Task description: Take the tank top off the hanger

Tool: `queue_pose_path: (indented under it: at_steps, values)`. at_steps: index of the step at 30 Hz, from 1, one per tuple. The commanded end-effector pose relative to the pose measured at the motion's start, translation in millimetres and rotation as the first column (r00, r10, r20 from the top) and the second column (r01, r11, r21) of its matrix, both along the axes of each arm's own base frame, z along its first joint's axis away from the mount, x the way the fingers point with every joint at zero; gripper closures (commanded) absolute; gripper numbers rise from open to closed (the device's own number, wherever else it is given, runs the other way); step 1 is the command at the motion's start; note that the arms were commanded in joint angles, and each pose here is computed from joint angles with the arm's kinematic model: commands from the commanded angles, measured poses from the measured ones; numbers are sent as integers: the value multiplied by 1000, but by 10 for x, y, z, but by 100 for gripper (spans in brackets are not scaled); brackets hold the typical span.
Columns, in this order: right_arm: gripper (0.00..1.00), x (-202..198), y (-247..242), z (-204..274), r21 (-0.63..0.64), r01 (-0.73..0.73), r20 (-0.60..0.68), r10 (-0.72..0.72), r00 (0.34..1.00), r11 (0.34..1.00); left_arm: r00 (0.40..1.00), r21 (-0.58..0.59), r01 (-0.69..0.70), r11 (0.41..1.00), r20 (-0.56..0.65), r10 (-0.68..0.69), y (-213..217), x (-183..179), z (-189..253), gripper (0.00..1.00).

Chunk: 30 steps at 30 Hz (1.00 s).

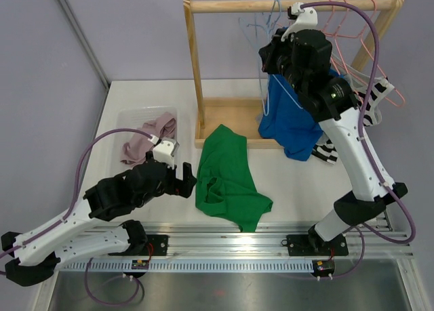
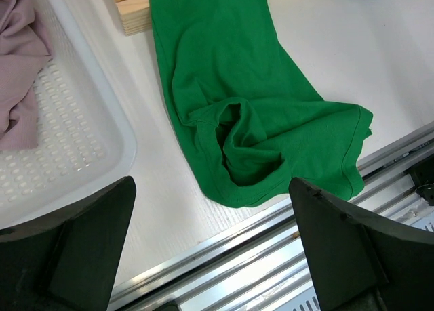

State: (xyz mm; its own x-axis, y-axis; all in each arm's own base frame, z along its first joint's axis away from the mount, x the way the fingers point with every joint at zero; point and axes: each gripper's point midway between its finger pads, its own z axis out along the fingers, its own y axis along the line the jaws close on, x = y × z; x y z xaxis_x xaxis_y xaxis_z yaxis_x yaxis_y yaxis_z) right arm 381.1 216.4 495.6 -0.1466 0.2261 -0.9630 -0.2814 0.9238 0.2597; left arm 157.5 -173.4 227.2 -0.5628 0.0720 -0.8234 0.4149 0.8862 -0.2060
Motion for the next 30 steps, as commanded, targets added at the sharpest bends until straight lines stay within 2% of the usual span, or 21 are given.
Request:
queue_pose_path:
  at_steps: [1, 8, 12, 13, 14, 16, 20, 23, 24, 26, 27, 30]
  values:
    - [100, 200, -148, -23, 24, -9, -50, 11, 999, 1000, 999, -2, -19, 1000, 32, 19, 42, 41, 42, 1]
    - [100, 482, -61, -365, -4, -43, -131, 42, 990, 999, 999, -10, -14, 1000, 36, 15, 9, 50, 66, 1]
    - [99, 457, -48, -420, 2, -49, -146, 48, 988, 999, 999, -12, -12, 1000, 31, 13, -33, 65, 57, 1]
    - [94, 449, -46, -471, 5, -48, -157, 49, 986, 999, 999, -20, -10, 1000, 33, 11, -56, 71, 70, 1]
    - [84, 399, -60, -386, 20, -53, -134, 55, 990, 998, 1000, -17, -5, 1000, 27, 6, -95, 82, 55, 1]
    - [80, 344, -77, -375, 33, -54, -131, 58, 990, 998, 999, -40, -2, 999, 33, 3, -176, 115, 102, 1]
    - [50, 72, -108, -136, 71, -105, -85, 111, 990, 992, 999, -45, -19, 999, 40, 21, -353, 247, 91, 1]
    - [38, -216, -110, 49, 84, -184, -36, 187, 982, 979, 998, -34, -41, 999, 51, 43, -533, 406, 16, 1]
    - [24, -277, -131, 79, 81, -191, -25, 194, 981, 978, 998, 3, -54, 999, 41, 54, -630, 491, -114, 1]
    - [13, -503, -206, 183, 85, -215, 7, 215, 977, 973, 996, 43, -81, 996, 41, 80, -722, 605, -199, 1]
    - [2, -592, -228, 215, 79, -230, 21, 229, 973, 970, 996, 78, -81, 994, 30, 79, -826, 673, -325, 1]
    - [1, -965, -310, 284, 70, -289, 54, 286, 957, 955, 996, 112, -87, 990, 26, 84, -999, 801, -423, 1]
